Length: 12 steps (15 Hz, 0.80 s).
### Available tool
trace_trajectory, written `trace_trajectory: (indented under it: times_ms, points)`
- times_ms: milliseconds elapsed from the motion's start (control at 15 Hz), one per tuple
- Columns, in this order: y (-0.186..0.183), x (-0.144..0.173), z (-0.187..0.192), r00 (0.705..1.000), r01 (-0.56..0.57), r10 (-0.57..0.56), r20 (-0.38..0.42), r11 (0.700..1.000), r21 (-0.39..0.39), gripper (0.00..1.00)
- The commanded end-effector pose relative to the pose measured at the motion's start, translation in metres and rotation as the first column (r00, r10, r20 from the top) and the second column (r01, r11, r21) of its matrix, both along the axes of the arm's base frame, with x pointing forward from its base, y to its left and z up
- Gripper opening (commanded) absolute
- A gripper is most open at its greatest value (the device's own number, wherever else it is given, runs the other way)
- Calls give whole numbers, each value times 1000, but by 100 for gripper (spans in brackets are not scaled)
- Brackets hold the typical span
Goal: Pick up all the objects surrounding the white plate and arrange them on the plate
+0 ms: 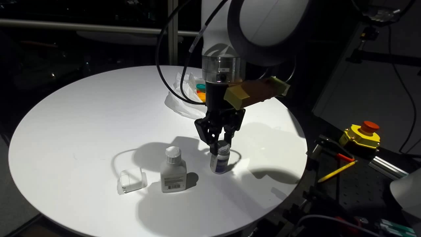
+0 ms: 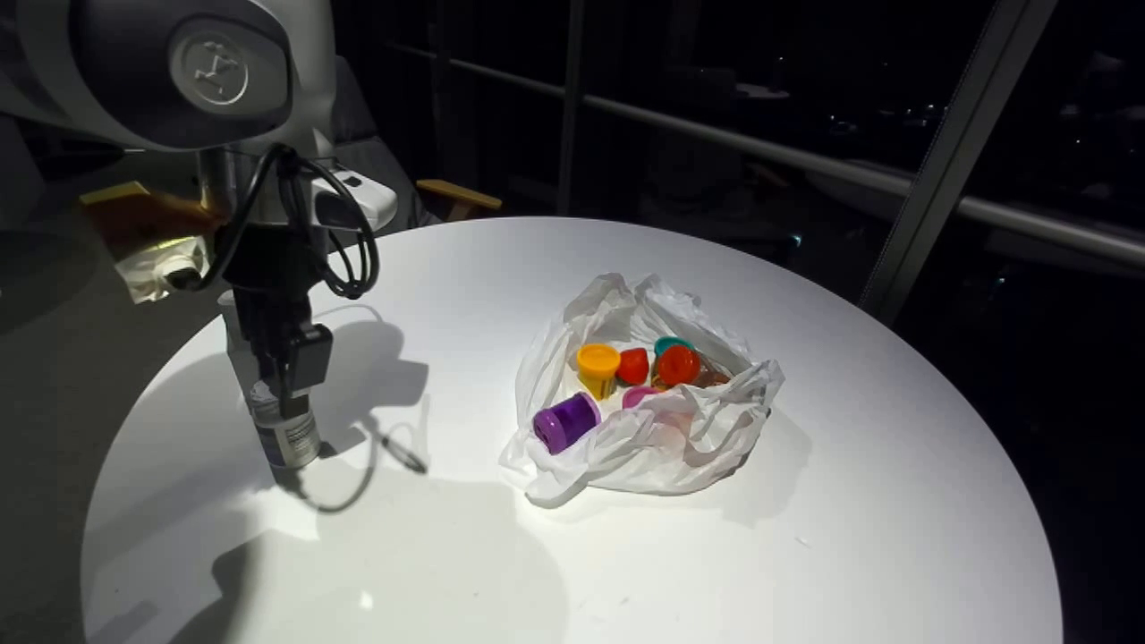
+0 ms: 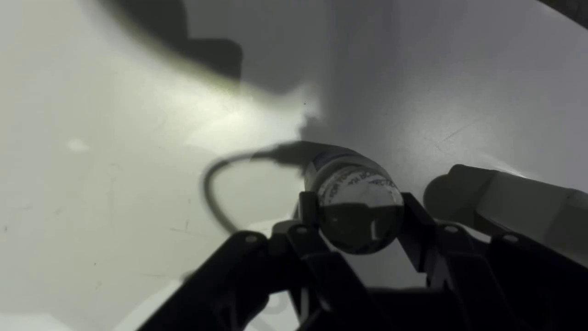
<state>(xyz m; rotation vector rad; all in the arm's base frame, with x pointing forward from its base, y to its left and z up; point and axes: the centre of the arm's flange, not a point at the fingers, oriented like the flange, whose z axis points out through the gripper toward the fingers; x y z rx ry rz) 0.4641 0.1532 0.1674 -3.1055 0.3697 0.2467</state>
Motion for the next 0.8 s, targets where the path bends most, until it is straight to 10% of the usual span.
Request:
trace_trajectory:
  times_ms: [0,733]
  points:
    - [-3,3,6,1000,10,-10,14,1000,0,20]
    - [-141,109,147,925,216,-164,342,969,-119,20]
